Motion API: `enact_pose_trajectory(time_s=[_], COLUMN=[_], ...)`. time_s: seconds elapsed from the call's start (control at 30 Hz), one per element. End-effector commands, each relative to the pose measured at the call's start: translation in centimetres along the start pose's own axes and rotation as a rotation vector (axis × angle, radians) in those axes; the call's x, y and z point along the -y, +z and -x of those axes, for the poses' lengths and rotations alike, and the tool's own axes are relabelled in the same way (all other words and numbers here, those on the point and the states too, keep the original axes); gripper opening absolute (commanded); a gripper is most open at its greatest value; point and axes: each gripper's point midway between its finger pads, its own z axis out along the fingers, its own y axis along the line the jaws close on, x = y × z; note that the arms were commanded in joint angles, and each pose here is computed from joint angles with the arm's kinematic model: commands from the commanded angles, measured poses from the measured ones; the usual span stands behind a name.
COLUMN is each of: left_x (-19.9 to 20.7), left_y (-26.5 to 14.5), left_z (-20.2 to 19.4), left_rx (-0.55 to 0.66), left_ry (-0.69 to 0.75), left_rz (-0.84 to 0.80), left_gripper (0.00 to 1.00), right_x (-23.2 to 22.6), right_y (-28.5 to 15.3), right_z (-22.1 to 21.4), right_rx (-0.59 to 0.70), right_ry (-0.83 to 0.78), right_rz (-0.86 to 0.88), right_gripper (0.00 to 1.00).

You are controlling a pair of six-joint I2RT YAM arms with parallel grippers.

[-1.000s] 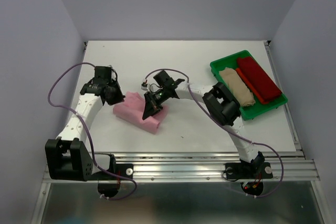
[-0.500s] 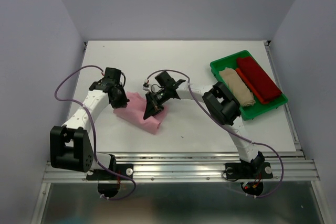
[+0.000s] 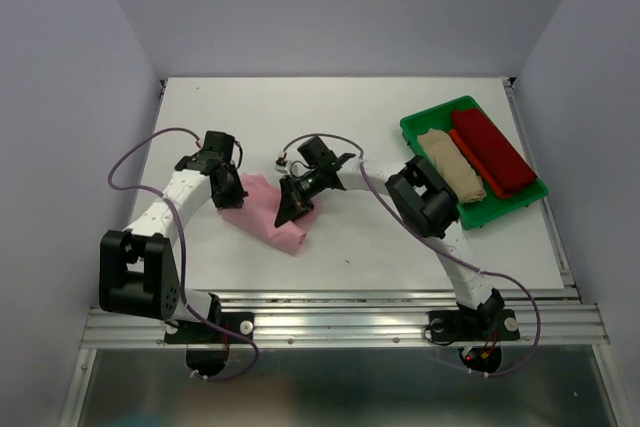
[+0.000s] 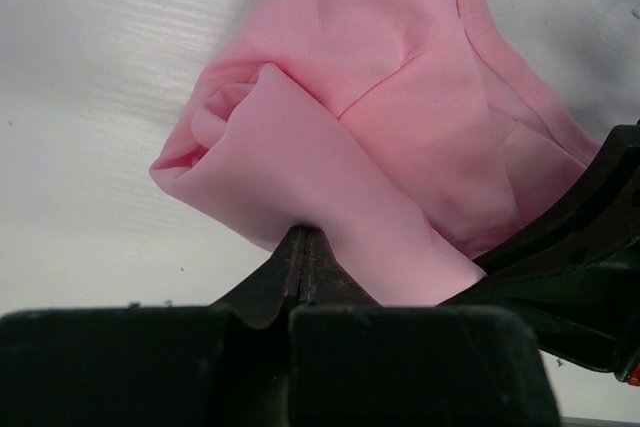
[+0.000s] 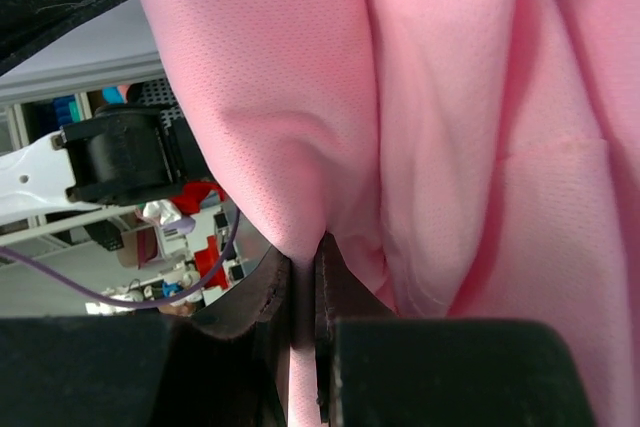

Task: Roll the t-shirts
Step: Roll the T-shirt to the center of the board.

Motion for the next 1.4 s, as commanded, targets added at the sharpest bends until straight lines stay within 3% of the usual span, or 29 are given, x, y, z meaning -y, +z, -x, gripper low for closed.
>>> enact_pose_trajectory(time_s=[0.0,0.1,0.17,0.2,0.3,0.5,0.6,0.67,0.7,0.73,0.83,1.13,1.37], left_x=[0.5,0.9,1.0,1.1,1.0,1.2,1.3,1.4,1.4,1.4,1.6,1.7,1.7], left_y=[1.6,2.4,2.8,3.0,3.6,3.9,3.8,3.8,4.0,4.0,4.2,4.0,4.0], left_z=[0.4,0.8,0.9,1.0,0.7,0.7,1.1,1.2,1.2,1.2,1.2,1.7,1.9], left_rx=[0.007,0.007,0.009,0.009,-0.006,-0.006,-0.001,-0.001,-0.004,-0.004,-0.009,0.001,0.005], left_ry=[-0.003,-0.008,-0.012,-0.012,-0.011,-0.017,-0.02,-0.019,-0.019,-0.019,-0.021,-0.016,-0.014], left_rz=[0.0,-0.007,-0.012,-0.013,-0.005,-0.008,-0.011,-0.011,-0.01,-0.011,-0.016,-0.014,-0.011], left_gripper=[0.0,0.0,0.0,0.0,0.0,0.0,0.0,0.0,0.0,0.0,0.0,0.0,0.0], right_x=[-0.1,-0.6,-0.4,-1.1,-1.5,-3.8,-4.0,-4.1,-4.0,-4.1,-3.2,2.0,5.3], right_y=[-0.7,-1.4,-1.9,-2.5,-4.0,-7.1,-7.0,-6.8,-6.4,-6.2,-5.7,-4.6,-5.2], right_z=[1.2,1.7,2.3,2.3,3.0,2.7,1.7,1.3,0.9,0.7,0.1,-1.9,-1.5], right_rx=[0.068,0.117,0.161,0.184,0.255,0.364,0.369,0.367,0.366,0.368,0.361,0.298,0.331], right_ry=[-0.044,-0.073,-0.093,-0.109,-0.155,-0.238,-0.28,-0.314,-0.324,-0.33,-0.33,-0.276,-0.291], right_rz=[-0.048,-0.096,-0.148,-0.165,-0.244,-0.372,-0.464,-0.507,-0.541,-0.552,-0.591,-0.706,-0.82], right_gripper=[0.02,0.07,0.24,0.38,0.57,0.61,0.6,0.51,0.33,0.22,0.01,0.01,0.01])
